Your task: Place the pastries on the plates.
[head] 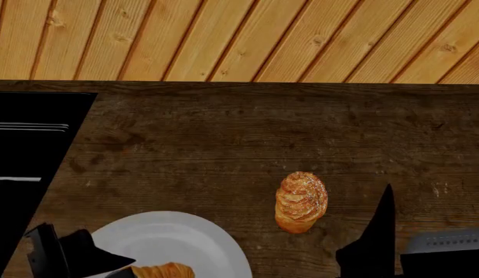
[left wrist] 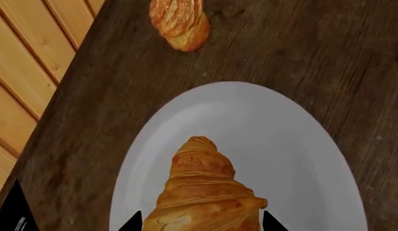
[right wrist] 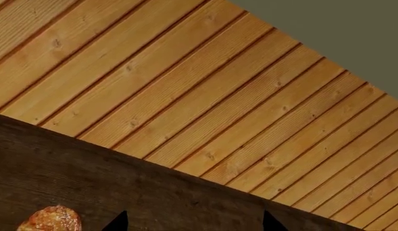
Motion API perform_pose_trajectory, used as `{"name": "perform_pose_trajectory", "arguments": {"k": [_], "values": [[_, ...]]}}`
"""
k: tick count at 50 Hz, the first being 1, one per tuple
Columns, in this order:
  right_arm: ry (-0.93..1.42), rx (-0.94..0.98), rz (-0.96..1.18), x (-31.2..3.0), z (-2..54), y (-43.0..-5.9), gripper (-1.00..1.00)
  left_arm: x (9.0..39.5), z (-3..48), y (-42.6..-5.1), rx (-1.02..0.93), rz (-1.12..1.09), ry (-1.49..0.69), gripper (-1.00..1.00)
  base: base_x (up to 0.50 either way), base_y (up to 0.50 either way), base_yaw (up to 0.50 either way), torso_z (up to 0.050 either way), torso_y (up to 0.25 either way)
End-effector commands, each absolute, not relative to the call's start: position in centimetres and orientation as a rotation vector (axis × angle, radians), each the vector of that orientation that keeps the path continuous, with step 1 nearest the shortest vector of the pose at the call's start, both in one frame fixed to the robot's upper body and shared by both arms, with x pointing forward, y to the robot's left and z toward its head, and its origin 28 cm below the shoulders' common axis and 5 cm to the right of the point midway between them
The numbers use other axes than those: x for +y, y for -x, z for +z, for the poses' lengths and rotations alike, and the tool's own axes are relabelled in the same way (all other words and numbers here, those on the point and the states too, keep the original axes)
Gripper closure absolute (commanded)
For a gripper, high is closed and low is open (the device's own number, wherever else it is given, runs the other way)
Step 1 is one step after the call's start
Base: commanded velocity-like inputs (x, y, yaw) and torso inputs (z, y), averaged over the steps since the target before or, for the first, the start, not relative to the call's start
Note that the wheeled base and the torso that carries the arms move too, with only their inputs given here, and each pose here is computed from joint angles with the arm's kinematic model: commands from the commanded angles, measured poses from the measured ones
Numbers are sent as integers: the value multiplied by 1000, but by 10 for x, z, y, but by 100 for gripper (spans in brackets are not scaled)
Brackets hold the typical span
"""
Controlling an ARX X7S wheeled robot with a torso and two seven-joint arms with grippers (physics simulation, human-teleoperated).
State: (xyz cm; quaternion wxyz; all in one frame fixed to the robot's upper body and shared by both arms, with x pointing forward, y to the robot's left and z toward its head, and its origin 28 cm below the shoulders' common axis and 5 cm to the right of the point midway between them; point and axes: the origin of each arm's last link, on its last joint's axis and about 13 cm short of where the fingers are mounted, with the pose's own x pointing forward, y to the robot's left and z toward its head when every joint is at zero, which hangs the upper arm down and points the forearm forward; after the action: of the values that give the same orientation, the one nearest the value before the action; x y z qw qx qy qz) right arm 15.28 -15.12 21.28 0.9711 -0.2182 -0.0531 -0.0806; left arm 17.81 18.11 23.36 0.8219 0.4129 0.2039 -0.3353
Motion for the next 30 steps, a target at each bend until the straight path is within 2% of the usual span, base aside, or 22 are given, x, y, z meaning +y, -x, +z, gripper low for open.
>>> {"name": "perform_pose_trajectory", "arguments": {"k": [1, 9, 10, 22, 30], "values": [[442, -102, -161, -151, 214, -152, -100, 180, 230, -179, 449, -705, -858, 100, 0, 0, 0, 0, 0], [440, -99, -159, -152, 212, -152, -100, 180, 229, -179, 451, -710, -861, 100, 0, 0, 0, 0, 0], [440, -100, -159, -152, 213, -152, -100, 180, 229, -180, 454, -710, -863, -100, 0, 0, 0, 0, 0], [442, -101, -154, -151, 216, -152, -100, 180, 232, -180, 435, -694, -860, -100, 0, 0, 0, 0, 0], [445, -102, -153, -152, 214, -152, -100, 187, 260, -171, 337, -648, -811, -100, 0, 0, 0, 0, 0]]}}
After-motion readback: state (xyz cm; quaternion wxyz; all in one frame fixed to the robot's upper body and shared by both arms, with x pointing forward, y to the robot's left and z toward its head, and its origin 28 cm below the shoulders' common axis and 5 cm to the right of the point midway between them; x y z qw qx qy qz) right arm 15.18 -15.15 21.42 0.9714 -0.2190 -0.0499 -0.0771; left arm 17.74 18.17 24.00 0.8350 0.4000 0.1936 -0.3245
